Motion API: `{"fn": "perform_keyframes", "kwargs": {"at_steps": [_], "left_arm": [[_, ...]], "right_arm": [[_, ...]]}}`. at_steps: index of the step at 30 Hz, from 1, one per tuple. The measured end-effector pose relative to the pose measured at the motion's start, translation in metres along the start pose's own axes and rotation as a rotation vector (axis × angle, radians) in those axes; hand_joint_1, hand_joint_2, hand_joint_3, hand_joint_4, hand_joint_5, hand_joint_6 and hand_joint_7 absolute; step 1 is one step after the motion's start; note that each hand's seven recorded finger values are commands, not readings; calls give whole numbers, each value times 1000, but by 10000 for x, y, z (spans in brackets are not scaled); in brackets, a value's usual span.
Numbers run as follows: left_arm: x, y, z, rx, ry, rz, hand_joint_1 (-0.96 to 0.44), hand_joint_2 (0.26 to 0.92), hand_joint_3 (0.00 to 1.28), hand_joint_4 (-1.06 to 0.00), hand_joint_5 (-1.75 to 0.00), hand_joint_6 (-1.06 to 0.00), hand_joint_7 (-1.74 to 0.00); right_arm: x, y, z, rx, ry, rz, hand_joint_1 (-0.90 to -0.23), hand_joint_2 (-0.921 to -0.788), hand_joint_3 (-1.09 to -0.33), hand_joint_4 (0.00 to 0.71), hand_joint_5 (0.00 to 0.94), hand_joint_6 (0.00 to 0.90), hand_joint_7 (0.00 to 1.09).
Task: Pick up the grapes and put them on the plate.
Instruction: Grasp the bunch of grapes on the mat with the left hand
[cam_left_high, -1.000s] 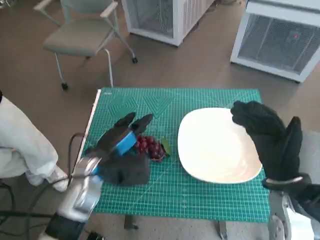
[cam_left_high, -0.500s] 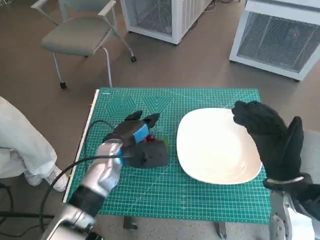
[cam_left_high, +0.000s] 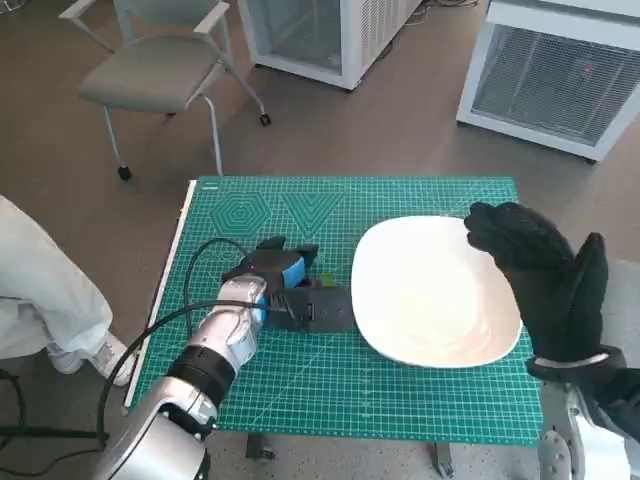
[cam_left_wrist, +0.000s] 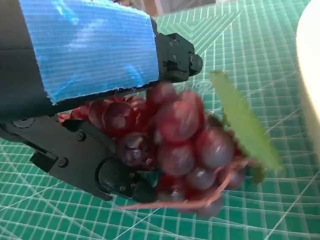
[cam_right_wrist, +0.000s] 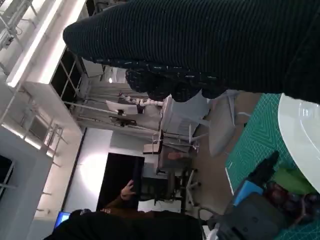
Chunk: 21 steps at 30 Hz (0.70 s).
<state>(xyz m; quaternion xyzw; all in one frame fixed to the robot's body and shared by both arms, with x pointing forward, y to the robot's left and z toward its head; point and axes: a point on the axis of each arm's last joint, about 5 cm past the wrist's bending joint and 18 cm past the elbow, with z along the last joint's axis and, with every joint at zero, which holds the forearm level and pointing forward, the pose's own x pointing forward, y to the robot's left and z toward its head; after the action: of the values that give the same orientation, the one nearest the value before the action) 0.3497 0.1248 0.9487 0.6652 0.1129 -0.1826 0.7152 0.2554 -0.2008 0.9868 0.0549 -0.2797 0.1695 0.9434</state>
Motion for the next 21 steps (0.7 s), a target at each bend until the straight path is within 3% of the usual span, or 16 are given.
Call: {"fn": "perform_keyframes", "kwargs": {"at_steps": [21], "left_arm": [[4,0,-29,-54,-1,-15,-142,758,13,-19,-7,-263,-27]], "right_arm": [[-9,-7,3,0,3,-2,-341,-921,-610,407,864,218,1019]]}}
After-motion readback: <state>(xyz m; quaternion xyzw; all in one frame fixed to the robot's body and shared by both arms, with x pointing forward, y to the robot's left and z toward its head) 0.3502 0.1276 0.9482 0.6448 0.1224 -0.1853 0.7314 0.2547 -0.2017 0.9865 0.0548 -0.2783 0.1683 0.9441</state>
